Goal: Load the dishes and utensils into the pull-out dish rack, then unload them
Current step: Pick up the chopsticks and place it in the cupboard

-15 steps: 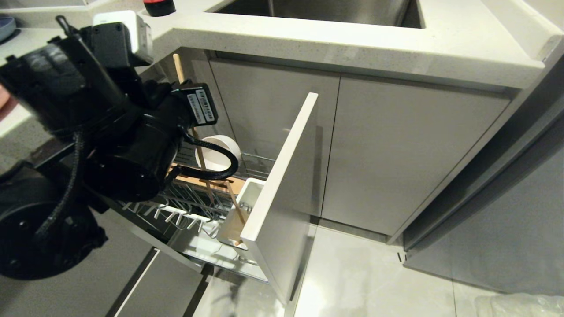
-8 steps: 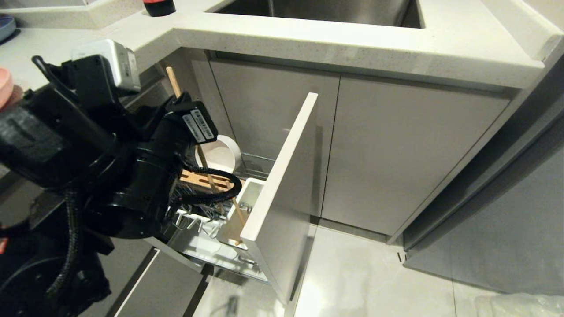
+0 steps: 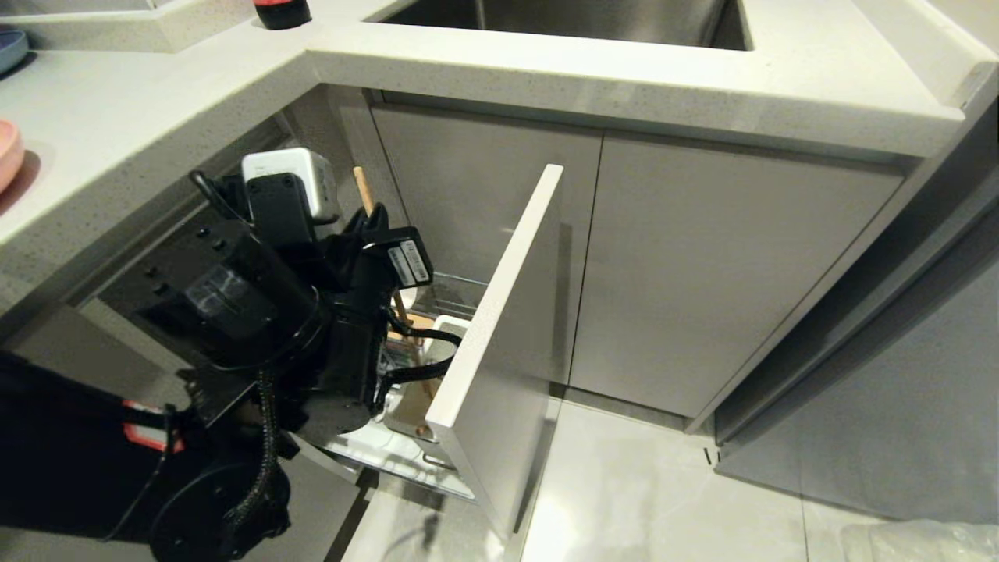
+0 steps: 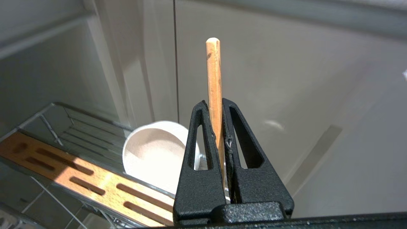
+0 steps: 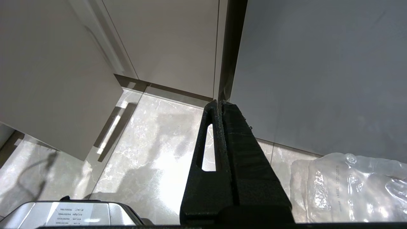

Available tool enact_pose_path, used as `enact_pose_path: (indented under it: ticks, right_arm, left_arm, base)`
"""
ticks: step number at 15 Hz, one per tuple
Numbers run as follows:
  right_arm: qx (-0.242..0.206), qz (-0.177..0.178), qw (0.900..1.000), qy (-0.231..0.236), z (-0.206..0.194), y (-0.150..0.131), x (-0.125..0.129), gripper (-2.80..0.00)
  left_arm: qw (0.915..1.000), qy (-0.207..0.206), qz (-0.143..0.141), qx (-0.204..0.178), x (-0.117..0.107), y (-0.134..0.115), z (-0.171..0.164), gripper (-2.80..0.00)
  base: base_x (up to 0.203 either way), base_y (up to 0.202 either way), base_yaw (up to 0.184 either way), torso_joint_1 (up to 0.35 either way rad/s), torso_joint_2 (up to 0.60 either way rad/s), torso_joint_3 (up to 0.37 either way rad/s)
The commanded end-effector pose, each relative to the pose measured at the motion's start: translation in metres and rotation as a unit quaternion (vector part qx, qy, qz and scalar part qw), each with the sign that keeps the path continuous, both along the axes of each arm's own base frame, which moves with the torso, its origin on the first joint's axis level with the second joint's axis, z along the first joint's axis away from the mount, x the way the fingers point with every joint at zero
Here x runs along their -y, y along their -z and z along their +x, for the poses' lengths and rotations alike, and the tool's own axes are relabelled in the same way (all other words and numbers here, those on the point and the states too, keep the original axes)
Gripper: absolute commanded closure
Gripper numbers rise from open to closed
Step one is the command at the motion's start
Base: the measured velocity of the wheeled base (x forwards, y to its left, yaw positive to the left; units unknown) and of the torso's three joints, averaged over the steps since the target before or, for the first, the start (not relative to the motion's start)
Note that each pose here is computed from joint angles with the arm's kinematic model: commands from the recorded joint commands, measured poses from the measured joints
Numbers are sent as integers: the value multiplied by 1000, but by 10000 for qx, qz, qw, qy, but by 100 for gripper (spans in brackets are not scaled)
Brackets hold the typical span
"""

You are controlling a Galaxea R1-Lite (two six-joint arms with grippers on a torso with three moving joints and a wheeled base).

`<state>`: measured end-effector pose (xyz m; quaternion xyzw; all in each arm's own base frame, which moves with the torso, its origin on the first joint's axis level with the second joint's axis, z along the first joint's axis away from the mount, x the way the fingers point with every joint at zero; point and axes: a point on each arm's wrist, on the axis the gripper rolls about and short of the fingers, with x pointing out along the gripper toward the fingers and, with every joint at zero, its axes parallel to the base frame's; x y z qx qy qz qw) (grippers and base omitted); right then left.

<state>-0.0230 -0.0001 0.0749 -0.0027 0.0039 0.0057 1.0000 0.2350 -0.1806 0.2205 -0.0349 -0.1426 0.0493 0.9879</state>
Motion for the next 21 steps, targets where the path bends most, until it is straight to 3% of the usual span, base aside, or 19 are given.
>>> enact_pose_path:
  ticks: [1,16,21]
  right_arm:
    - [1,-4,10000,-4,0,0,0,0]
    - [1,-4,10000,-4,0,0,0,0]
    - [-1,-4,10000,-4,0,0,0,0]
  left_arm:
    - [9997,-60,156,-188,7,18,12,0]
    - [9975,-363,211,-567,9,64,42,0]
    - [9964,-526,68,-668,10,71,43,0]
  base:
    - [0,0,0,0,0,0]
    - [0,0,0,0,0,0]
    - [0,0,0,0,0,0]
